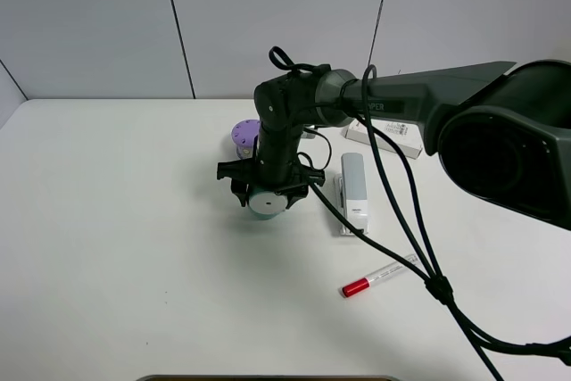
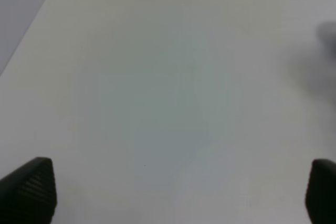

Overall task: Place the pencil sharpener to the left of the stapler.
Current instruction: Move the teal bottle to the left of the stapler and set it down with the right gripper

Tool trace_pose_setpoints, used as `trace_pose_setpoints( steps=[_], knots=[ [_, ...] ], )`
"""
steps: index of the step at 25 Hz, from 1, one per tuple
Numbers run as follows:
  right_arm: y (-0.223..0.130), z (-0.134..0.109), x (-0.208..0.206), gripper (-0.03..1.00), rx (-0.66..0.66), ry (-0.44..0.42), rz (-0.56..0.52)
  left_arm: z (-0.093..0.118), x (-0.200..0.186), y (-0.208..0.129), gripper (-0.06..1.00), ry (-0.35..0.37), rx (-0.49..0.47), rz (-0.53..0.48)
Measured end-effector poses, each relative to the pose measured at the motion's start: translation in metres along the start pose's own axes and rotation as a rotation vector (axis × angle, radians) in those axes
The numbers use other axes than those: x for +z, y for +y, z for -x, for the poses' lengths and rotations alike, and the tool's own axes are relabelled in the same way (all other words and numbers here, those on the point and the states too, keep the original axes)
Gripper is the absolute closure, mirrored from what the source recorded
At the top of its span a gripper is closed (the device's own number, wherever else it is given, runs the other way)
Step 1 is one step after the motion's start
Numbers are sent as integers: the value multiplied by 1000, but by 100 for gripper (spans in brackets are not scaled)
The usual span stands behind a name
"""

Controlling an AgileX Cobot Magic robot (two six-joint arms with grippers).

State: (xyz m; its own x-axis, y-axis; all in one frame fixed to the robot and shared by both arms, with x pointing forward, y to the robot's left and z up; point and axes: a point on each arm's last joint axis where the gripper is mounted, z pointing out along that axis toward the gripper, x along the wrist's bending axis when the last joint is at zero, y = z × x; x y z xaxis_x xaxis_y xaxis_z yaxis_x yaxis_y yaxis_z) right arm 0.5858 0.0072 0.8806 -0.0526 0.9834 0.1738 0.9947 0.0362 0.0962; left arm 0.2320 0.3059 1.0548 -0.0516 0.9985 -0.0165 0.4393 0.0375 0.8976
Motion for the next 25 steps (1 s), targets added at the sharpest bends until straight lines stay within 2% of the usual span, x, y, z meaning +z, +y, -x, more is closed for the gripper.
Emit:
trace_pose_setpoints(
  steps=[15, 17, 21, 25],
  knots=[
    [0, 0, 0, 29, 0, 0, 0, 0, 0, 0, -1, 0, 0, 0],
    [0, -1, 0, 24, 4, 6, 1, 0, 0, 0, -1, 0, 0, 0],
    [-1, -2, 1, 8, 7, 12, -2, 0, 0, 0, -1, 0, 0, 0],
    [-1, -2, 1, 2, 7, 12, -2, 0, 0, 0, -1, 1, 0, 0]
  ],
)
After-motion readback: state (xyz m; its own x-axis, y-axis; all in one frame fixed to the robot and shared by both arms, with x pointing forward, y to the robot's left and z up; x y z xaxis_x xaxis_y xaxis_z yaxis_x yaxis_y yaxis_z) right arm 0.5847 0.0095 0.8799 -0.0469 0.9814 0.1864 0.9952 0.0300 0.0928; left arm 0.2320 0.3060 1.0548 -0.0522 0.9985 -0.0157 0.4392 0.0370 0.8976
